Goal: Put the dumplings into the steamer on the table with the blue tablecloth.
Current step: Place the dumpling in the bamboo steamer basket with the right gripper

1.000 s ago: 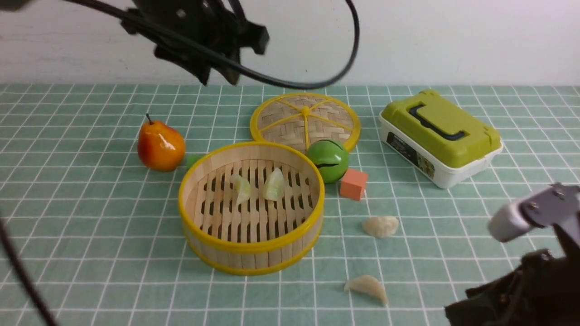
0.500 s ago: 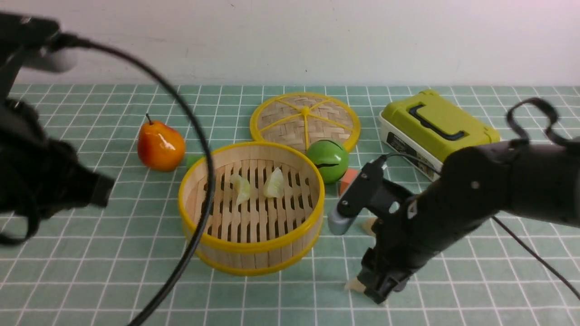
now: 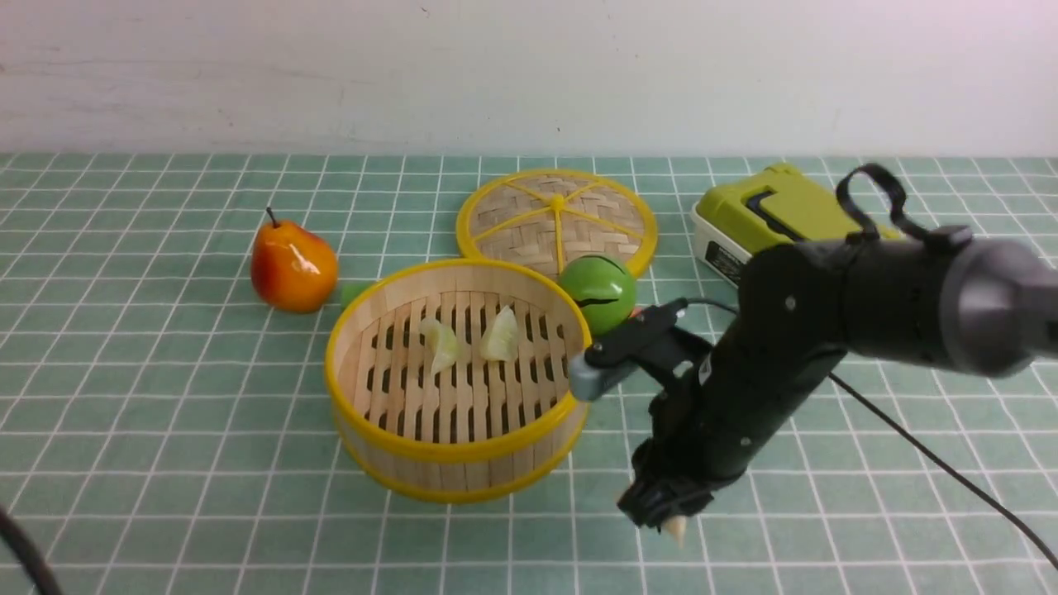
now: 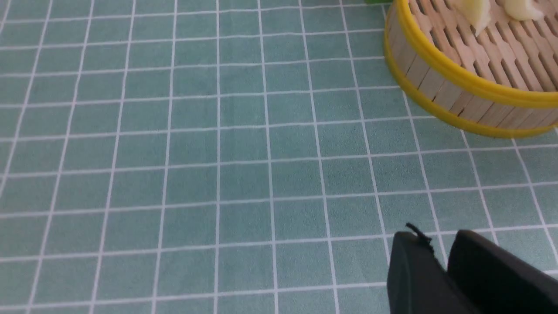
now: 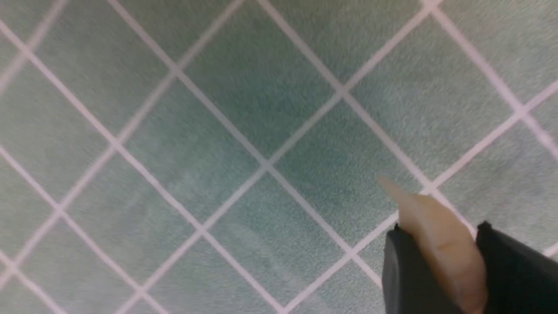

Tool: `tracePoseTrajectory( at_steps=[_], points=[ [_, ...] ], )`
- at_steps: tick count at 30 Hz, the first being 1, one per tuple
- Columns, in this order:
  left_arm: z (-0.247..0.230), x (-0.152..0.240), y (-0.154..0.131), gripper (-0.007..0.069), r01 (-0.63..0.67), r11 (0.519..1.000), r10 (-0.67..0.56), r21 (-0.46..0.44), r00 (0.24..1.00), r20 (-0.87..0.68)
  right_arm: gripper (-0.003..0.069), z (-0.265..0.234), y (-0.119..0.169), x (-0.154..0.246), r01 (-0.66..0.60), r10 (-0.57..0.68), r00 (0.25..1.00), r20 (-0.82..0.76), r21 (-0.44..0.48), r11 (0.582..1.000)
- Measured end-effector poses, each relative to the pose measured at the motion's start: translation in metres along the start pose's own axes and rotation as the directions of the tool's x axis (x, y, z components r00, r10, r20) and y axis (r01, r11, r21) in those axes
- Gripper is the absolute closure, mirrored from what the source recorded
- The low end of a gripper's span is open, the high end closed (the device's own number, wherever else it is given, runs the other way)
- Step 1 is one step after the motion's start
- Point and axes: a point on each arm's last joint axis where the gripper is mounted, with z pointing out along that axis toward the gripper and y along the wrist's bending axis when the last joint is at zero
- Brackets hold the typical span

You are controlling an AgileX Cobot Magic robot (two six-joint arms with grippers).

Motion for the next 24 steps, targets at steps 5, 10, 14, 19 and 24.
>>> tracePoseTrajectory(
  at_steps=[5,10,14,19,24],
  points=[
    [0.008,0.035,0.007,0.0507,0.092,0.995,-0.096,0.044,0.992,0.085,0.0461,-0.043,0.021,-0.044,-0.108,0.134,0.969,0.209,-0.135,0.985],
    [0.004,0.037,0.01,0.0507,0.071,0.994,-0.088,0.085,0.969,0.229,0.0461,-0.025,0.056,-0.08,-0.053,0.123,0.937,0.327,-0.215,0.975],
    [0.002,0.036,0.011,0.0507,0.061,0.995,-0.08,0.08,0.964,0.255,0.0461,0.021,0.061,-0.098,-0.068,0.134,0.937,0.321,-0.208,0.976],
    [0.003,0.036,0.01,0.0507,0.06,0.995,-0.078,0.08,0.964,0.254,0.0454,0.055,0.044,-0.105,-0.169,0.22,0.928,0.302,-0.187,0.968],
    [0.004,0.037,0.01,0.0507,0.059,0.995,-0.077,0.078,0.965,0.25,0.0335,0.061,0.039,-0.104,-0.18,0.225,0.928,0.296,-0.173,0.969]
  ],
)
